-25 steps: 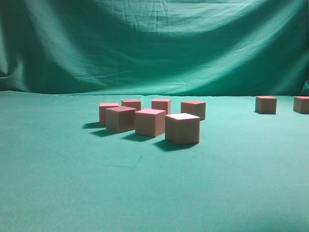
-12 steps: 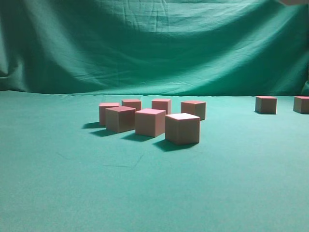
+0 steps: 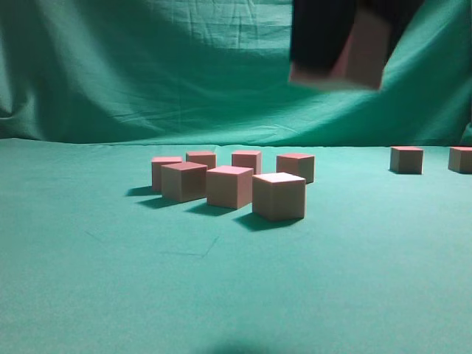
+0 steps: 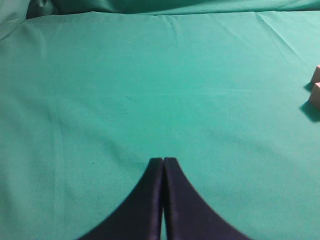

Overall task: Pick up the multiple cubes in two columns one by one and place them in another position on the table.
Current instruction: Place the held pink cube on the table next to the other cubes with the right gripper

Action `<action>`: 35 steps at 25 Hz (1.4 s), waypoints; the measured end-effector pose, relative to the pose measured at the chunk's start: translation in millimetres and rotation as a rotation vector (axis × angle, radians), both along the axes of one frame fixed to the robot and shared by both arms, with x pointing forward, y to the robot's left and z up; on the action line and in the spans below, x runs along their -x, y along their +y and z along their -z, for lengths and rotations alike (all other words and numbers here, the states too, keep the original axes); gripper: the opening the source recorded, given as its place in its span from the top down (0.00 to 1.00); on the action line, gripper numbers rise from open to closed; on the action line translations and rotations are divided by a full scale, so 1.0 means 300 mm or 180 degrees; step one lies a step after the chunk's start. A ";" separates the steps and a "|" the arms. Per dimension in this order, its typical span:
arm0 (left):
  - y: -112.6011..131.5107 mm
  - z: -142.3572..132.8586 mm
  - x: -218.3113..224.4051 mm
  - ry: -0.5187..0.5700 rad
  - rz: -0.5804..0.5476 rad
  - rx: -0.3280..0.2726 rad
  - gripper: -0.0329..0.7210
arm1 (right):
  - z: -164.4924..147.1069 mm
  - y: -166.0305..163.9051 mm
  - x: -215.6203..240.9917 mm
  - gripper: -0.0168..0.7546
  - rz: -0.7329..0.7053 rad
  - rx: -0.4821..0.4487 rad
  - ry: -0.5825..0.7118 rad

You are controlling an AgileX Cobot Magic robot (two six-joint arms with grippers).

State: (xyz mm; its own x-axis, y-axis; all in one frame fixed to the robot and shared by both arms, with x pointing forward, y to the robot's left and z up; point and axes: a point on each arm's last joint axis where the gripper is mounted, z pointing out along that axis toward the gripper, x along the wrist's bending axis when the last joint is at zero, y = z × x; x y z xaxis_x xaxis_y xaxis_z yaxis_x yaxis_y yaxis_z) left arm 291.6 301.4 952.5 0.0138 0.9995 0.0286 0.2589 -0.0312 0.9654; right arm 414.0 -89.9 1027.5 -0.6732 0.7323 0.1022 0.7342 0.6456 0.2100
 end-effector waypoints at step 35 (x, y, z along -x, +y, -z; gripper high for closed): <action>0.000 0.000 0.000 0.0000 0.0000 0.0000 0.96 | 0.278 0.121 -0.134 0.64 -0.0379 0.0398 -0.0447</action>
State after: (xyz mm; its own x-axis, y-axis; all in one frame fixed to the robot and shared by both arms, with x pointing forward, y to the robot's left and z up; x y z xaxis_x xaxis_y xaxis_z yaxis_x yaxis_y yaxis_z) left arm 291.6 301.4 952.5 0.0138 0.9995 0.0286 0.2589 -0.0312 0.9654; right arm 454.3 -53.4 944.1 -0.7569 0.6479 -0.0852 0.6204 0.7535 0.2176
